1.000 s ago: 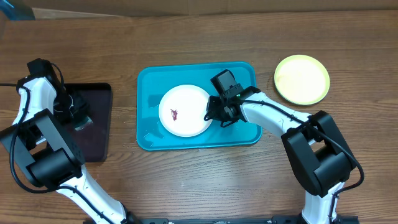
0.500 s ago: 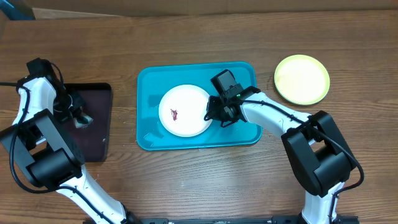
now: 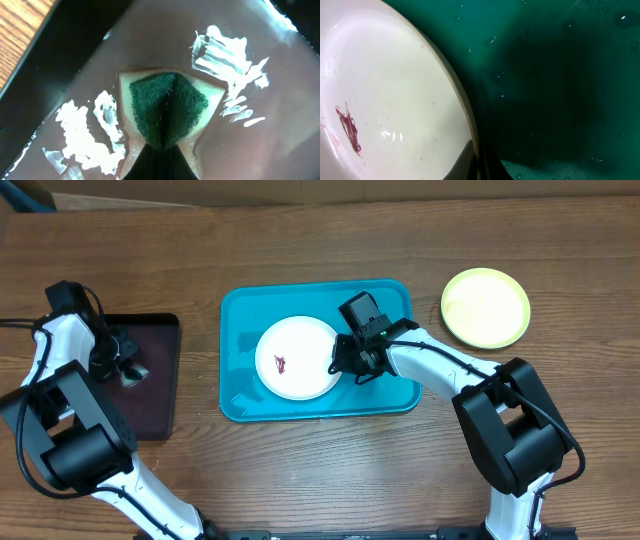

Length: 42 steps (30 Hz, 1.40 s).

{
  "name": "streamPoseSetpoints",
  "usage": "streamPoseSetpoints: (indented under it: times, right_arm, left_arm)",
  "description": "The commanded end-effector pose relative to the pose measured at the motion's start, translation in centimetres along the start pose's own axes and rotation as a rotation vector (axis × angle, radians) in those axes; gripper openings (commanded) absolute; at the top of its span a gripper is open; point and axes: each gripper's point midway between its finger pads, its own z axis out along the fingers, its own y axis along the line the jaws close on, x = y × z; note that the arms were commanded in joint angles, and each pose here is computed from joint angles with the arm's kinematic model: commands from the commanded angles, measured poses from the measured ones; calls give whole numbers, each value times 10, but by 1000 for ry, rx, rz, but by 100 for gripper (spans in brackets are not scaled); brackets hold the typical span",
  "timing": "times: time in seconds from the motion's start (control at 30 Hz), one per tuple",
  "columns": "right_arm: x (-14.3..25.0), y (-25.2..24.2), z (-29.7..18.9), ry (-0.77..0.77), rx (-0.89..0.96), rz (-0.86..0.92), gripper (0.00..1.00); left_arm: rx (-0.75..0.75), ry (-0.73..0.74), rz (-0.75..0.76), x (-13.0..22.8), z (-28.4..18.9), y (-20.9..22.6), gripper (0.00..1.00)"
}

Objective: Clean dirty plates on tray and stack at the side
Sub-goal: 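Dip the sponge into the black tray's water with the left gripper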

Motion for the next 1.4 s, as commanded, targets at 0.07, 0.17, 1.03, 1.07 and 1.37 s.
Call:
streamPoseSetpoints:
  times: [0.07, 0.17, 1.03, 1.07, 1.37]
  right_arm:
    - [14, -34, 22, 34, 123, -1, 4]
    - [14, -34, 22, 34, 123, -1, 4]
    - [14, -33, 22, 32, 121, -5, 4]
    - [14, -33, 22, 32, 121, -5, 4]
    - [14, -33, 22, 32, 121, -5, 4]
  left_arm:
    - [-16, 126, 7, 39, 34, 6, 4]
    - [-17, 128, 8, 30, 22, 5, 4]
    - [117, 149, 5, 21, 2, -21, 4]
    - [117, 151, 5, 23, 4, -20, 4]
    - [119, 163, 37, 16, -12, -20, 4]
